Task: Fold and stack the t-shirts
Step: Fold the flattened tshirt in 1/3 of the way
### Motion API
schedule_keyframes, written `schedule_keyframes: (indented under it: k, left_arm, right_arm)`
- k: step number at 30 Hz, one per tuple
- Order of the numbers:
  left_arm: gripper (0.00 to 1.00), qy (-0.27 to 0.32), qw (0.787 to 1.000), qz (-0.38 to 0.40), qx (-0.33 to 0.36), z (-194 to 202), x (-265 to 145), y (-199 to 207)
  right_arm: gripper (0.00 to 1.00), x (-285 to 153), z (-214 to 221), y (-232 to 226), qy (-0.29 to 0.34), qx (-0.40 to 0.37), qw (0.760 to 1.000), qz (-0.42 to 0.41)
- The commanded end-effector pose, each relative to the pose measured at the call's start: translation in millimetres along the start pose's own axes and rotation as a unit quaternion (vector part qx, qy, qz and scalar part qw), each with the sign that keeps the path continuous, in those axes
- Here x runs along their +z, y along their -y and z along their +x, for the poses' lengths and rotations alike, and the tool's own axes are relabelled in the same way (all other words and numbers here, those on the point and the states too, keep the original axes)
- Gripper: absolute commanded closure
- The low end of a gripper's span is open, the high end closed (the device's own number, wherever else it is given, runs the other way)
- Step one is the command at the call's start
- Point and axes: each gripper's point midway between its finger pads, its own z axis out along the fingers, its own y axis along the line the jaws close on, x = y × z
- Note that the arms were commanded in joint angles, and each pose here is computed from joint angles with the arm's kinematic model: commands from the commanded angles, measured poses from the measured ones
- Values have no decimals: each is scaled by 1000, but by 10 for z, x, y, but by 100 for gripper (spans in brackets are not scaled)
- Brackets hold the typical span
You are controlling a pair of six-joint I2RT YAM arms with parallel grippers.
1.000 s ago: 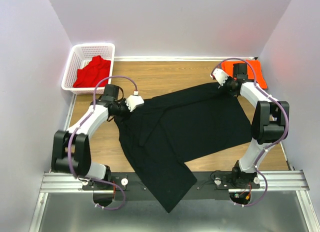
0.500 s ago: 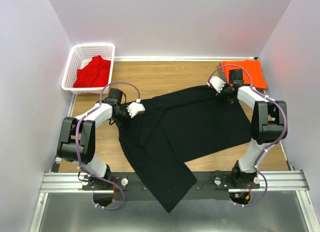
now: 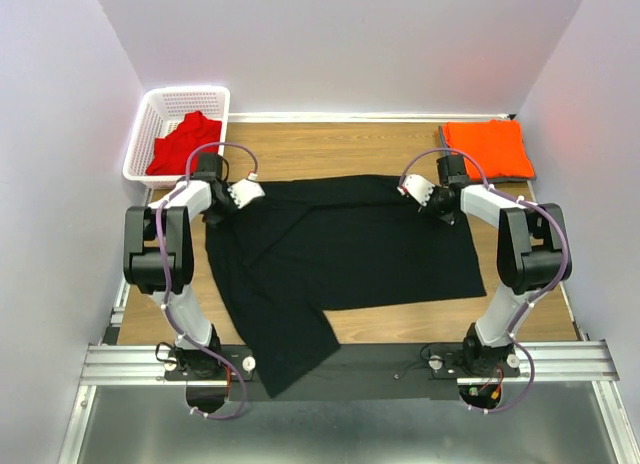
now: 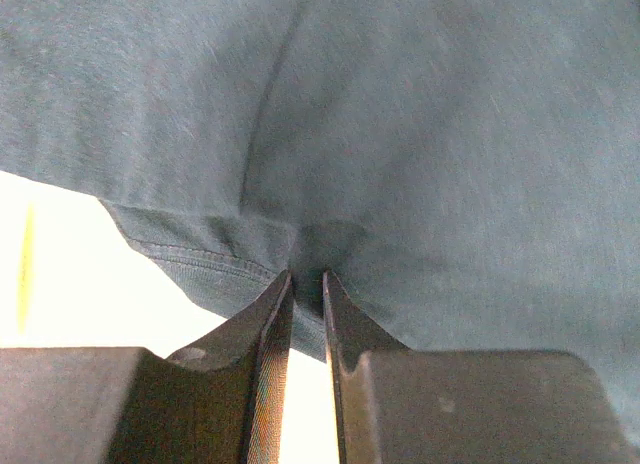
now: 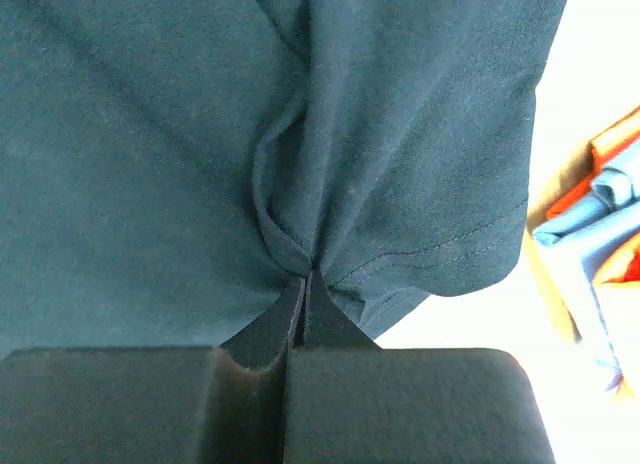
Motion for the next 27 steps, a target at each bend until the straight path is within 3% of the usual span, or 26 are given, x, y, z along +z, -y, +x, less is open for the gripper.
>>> schedule_keyframes:
  k: [1,5,11,16,22,27]
  left_arm:
    - [73,-117,993,-15,26,501,35,-245]
    - [69,-100,994,-34,34,355,-34,-451]
    - [57,1,999,4,46,-78,-347,-261]
    - [56,75,993,28,82,-490,-707,221]
    - [56,121,980,93,131,-814,-718,997]
    - [56,167,959,130,186,-1358,-724,1747]
  right_arm:
    - [100,-54,137,-263,-28,16,999,-33]
    - [99,-118,109,-410,-28,26,997,-66]
    - [99,-136,48,-435,-20,49,996,-78]
    - [99,30,33,-404,-38,78,993,-83]
    - [99,101,225,-595,-73,78,989,-100]
    - [100,100,317,-699,-87,79,987,-107]
